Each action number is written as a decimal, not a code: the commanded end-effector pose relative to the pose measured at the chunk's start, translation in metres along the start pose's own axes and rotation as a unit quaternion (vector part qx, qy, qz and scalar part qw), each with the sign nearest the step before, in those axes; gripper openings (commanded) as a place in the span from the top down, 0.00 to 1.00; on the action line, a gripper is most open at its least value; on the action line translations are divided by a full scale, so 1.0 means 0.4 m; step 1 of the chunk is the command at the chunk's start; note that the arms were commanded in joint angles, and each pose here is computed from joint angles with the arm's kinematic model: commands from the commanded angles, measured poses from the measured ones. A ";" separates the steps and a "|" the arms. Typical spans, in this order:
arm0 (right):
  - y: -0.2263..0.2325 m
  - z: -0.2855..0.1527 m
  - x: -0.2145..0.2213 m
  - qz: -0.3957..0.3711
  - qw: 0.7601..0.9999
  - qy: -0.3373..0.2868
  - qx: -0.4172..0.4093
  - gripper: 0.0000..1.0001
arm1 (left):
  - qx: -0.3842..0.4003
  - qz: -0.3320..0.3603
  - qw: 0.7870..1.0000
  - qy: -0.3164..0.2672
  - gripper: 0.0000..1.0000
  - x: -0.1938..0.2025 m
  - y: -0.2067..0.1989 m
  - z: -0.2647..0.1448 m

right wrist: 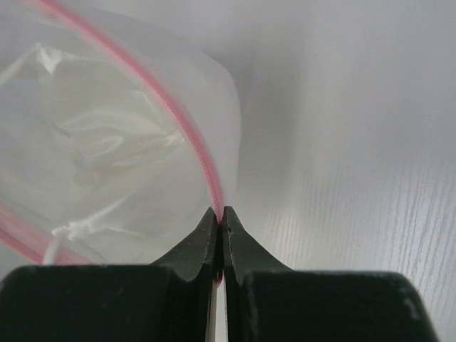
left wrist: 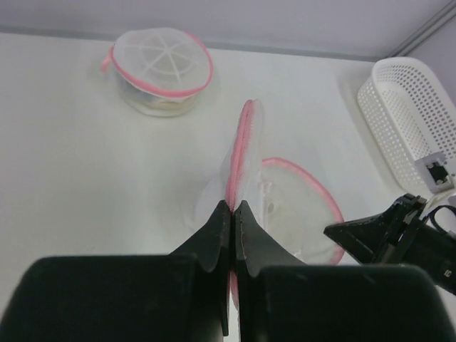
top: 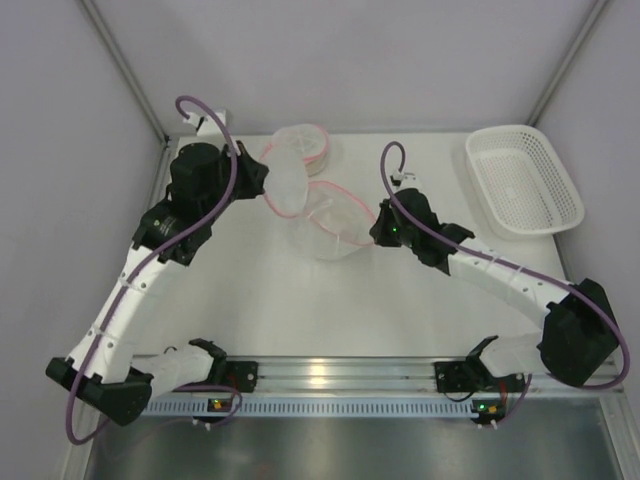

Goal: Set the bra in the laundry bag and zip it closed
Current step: Adjust the laundry bag at the center of the board, then adjust the bra in the laundry bag.

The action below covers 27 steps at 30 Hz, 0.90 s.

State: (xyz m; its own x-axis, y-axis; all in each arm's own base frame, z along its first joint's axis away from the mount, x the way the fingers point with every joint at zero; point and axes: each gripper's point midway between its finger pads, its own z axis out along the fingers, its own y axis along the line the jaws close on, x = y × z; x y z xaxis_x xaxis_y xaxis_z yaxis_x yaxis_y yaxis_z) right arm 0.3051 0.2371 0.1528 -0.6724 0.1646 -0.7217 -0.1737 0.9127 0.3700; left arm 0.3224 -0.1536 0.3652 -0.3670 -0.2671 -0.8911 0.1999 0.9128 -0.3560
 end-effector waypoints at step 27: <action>0.120 -0.193 -0.102 -0.040 0.993 -0.032 -0.103 0.32 | 0.010 -0.018 0.997 0.072 1.00 0.168 0.017 0.090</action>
State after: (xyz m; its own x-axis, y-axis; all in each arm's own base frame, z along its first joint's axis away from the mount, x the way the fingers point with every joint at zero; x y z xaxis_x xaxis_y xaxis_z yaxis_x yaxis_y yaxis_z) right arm 0.2897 0.2375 0.2075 -0.6391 0.1145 -0.7606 -0.2805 0.8860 0.3691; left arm 0.3170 -0.1673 0.2702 -0.5693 -0.1990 -0.7977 0.1760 0.9183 -0.3546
